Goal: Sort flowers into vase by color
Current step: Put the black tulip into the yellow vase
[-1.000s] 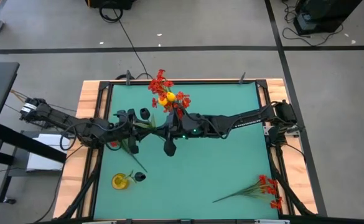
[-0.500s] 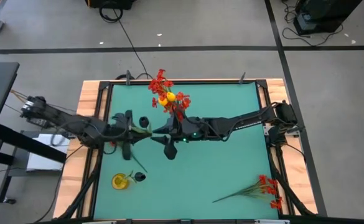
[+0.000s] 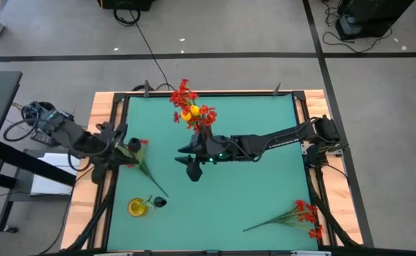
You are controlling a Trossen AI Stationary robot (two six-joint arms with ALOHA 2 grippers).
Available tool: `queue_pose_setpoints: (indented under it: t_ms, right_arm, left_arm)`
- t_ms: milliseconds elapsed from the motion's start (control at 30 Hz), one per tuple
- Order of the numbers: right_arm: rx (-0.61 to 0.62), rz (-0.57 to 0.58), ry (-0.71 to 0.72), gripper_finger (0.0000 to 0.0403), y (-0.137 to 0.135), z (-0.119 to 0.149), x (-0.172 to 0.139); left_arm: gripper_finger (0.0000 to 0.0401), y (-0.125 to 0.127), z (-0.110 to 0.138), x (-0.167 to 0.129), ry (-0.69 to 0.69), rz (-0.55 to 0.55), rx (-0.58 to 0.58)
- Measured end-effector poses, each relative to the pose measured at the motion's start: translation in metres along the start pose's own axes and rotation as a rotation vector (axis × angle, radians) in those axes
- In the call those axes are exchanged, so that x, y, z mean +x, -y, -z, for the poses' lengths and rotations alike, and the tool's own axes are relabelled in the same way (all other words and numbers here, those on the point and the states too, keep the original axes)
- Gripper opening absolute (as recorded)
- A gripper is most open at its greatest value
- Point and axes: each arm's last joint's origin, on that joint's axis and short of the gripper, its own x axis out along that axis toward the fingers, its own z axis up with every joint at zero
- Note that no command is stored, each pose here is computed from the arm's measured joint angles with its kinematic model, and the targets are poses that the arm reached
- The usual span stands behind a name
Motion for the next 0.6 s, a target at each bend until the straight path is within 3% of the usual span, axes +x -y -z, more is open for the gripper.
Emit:
queue_pose_setpoints:
  t_ms: [167, 367, 600]
  right_arm:
    - [0.053, 0.015, -0.031, 0.0183, 0.001, 0.003, 0.0]
    - [0.065, 0.041, -0.072, 0.0183, 0.001, 0.008, -0.001]
    - [0.077, 0.044, -0.071, 0.0183, 0.002, 0.008, -0.001]
  left_arm:
    - [0.0006, -0.001, 0.028, 0.003, -0.043, 0.035, -0.097]
    - [0.0006, 0.005, 0.058, 0.01, -0.065, 0.171, -0.177]
    - [0.0005, 0.011, 0.069, 0.009, -0.112, 0.223, -0.158]
